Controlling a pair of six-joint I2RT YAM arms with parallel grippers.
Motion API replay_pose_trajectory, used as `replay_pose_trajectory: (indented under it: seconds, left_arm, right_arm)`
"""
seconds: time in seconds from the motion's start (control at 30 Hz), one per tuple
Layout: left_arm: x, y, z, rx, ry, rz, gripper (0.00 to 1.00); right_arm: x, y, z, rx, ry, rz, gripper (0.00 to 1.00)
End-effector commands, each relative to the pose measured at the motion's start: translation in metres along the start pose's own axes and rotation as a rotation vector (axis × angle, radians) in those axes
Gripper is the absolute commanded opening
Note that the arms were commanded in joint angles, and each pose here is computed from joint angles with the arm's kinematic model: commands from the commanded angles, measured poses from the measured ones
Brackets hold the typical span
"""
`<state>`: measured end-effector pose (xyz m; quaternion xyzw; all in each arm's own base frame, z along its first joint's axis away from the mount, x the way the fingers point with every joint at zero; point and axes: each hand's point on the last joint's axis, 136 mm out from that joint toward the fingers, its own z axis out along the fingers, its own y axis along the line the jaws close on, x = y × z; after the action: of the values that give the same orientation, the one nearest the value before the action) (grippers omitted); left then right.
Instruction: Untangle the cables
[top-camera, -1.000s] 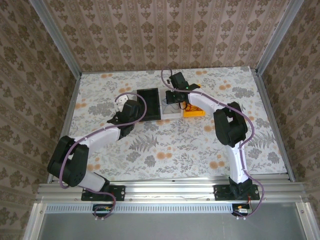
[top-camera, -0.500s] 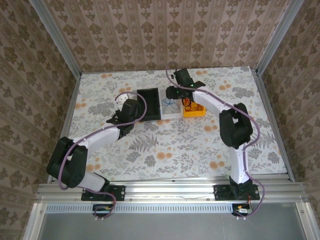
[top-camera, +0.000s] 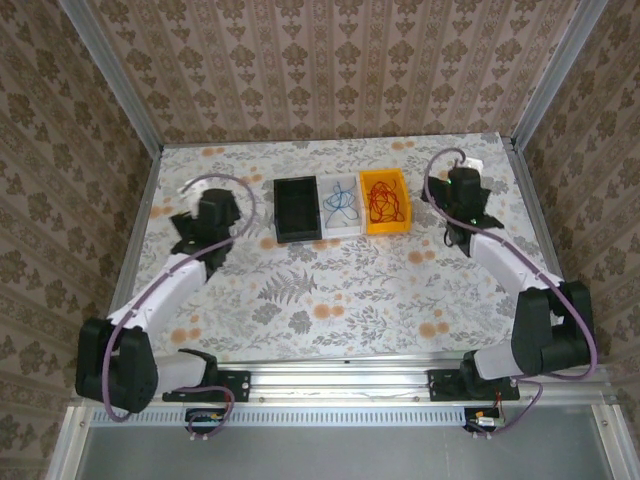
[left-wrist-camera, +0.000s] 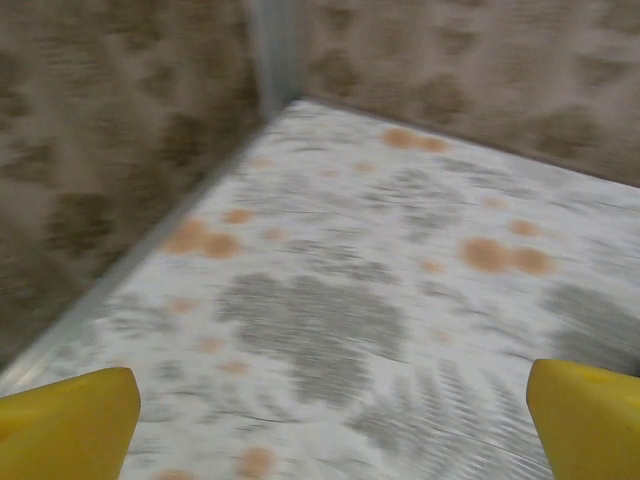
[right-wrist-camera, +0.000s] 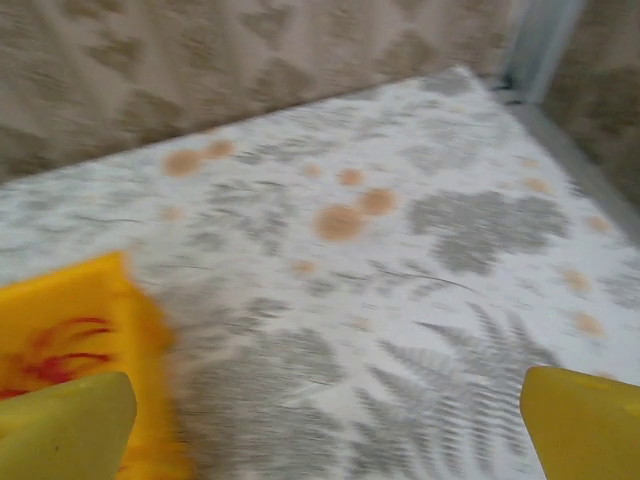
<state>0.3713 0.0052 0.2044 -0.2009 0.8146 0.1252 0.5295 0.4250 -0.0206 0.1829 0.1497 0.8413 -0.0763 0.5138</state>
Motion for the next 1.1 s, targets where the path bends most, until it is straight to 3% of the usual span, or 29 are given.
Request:
replay_pose_trajectory:
  seconds: [0.0, 0.17, 0.3, 0.37, 0.5, 0.6, 0.63, 0.7, 0.73, 0.9, 1.07]
  left_arm:
    - [0.028, 0.049, 0.012, -0.138, 0.090, 0.129, 1.00]
    - [0.057, 0.065, 0.038, -0.220, 0.095, 0.296, 1.00]
    - [0.078, 0.043, 0.062, -0.114, 0.090, 0.324, 1.00]
    - [0.073, 0.024, 0.068, -0.041, 0.054, 0.337, 1.00]
    - [0.069, -0.004, 0.077, 0.117, -0.023, 0.350, 1.00]
    - [0.074, -0.008, 0.077, 0.178, -0.046, 0.347, 1.00]
    - [0.077, -0.009, 0.072, 0.209, -0.059, 0.330, 1.00]
    - [0.084, -0.005, 0.066, 0.293, -0.095, 0.265, 1.00]
    - [0.084, -0.001, 0.065, 0.318, -0.158, 0.240, 1.00]
    - [0.088, -0.001, 0.068, 0.304, -0.106, 0.246, 1.00]
    - [0.085, -0.002, 0.068, 0.301, -0.127, 0.254, 1.00]
  right_arm:
    - [0.012, -0.023, 0.004, 0.108, -0.051, -0.138, 1.00]
    - [0.057, -0.026, 0.027, 0.088, 0.028, -0.129, 1.00]
    - [0.073, -0.016, 0.027, 0.008, -0.029, -0.141, 1.00]
    - [0.076, -0.004, 0.021, -0.066, -0.061, -0.168, 1.00]
    - [0.081, 0.000, 0.016, -0.158, -0.087, -0.141, 1.00]
    - [0.087, 0.002, 0.014, -0.222, -0.157, -0.130, 1.00]
    - [0.094, 0.004, 0.014, -0.230, -0.109, -0.142, 1.00]
    - [0.089, 0.005, 0.015, -0.245, -0.127, -0.133, 1.00]
    - [0.091, 0.004, 0.015, -0.243, -0.109, -0.134, 1.00]
    - [0.090, 0.004, 0.015, -0.243, -0.115, -0.133, 1.00]
    - [0.090, 0.004, 0.014, -0.243, -0.117, -0.132, 1.00]
